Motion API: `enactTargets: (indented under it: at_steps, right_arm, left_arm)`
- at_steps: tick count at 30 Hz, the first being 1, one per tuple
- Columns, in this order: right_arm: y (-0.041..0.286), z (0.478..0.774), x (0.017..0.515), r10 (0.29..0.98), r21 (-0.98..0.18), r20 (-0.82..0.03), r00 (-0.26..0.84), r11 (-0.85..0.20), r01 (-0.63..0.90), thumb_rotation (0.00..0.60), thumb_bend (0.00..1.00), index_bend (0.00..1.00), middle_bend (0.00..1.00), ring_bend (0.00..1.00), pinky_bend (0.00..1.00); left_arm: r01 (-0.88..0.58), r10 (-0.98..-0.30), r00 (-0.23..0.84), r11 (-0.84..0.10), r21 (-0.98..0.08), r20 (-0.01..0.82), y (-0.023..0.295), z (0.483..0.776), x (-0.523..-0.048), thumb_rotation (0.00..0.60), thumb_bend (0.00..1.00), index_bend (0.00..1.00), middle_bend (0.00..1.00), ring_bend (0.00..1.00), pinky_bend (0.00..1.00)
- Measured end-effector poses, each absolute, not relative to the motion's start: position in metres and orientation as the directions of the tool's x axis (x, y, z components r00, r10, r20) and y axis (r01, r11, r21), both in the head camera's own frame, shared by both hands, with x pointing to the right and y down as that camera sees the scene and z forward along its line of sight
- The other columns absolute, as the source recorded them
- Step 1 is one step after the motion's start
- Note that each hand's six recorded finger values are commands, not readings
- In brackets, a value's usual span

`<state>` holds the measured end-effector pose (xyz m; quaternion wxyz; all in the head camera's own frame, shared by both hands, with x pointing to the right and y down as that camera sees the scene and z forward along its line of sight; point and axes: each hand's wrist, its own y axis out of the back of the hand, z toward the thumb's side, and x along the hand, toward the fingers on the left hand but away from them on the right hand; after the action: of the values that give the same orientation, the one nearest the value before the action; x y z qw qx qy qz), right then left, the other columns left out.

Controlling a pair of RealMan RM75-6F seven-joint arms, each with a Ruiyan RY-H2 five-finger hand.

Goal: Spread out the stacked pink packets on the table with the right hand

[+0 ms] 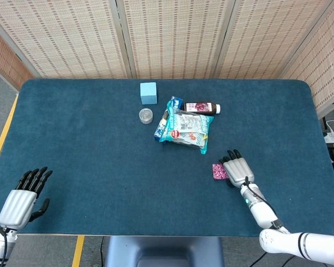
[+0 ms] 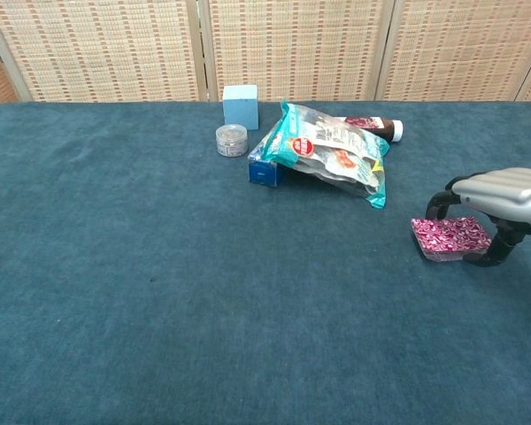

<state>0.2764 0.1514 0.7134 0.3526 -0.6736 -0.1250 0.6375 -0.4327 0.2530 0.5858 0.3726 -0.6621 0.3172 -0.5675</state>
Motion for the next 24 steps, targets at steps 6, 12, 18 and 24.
enactTargets:
  at_steps: [6,12,18,24]
  right_arm:
    - [0.1515,0.7139,0.2745,0.622,-0.637,-0.768,0.152,-0.718,-0.279,0.6,0.26,0.27,0.23,0.04,0.0]
    - [0.1507,0.7146,0.2729,0.638,-0.651,-0.756,0.148,-0.706,-0.278,0.6,0.26,0.32,0.27,0.08,0.0]
    - [0.1504,0.7167,0.2718,0.645,-0.655,-0.751,0.142,-0.701,-0.281,0.6,0.26,0.35,0.29,0.1,0.0]
    - [0.1487,0.7157,0.2709,0.658,-0.669,-0.739,0.144,-0.69,-0.276,0.6,0.26,0.42,0.33,0.13,0.0]
  left_arm:
    - [0.005,-0.842,0.158,-0.522,-0.853,0.517,0.2541,0.586,-0.4319,0.6,0.45,0.0,0.0,0.0,0.09]
    - [0.011,-0.837,0.161,-0.528,-0.849,0.522,0.2551,0.5871,-0.4308,0.6,0.45,0.0,0.0,0.0,0.09]
    - [0.016,-0.836,0.157,-0.531,-0.847,0.526,0.2554,0.5882,-0.4306,0.6,0.44,0.0,0.0,0.0,0.09]
    - [0.017,-0.835,0.154,-0.532,-0.847,0.528,0.2549,0.5884,-0.4308,0.6,0.44,0.0,0.0,0.0,0.09]
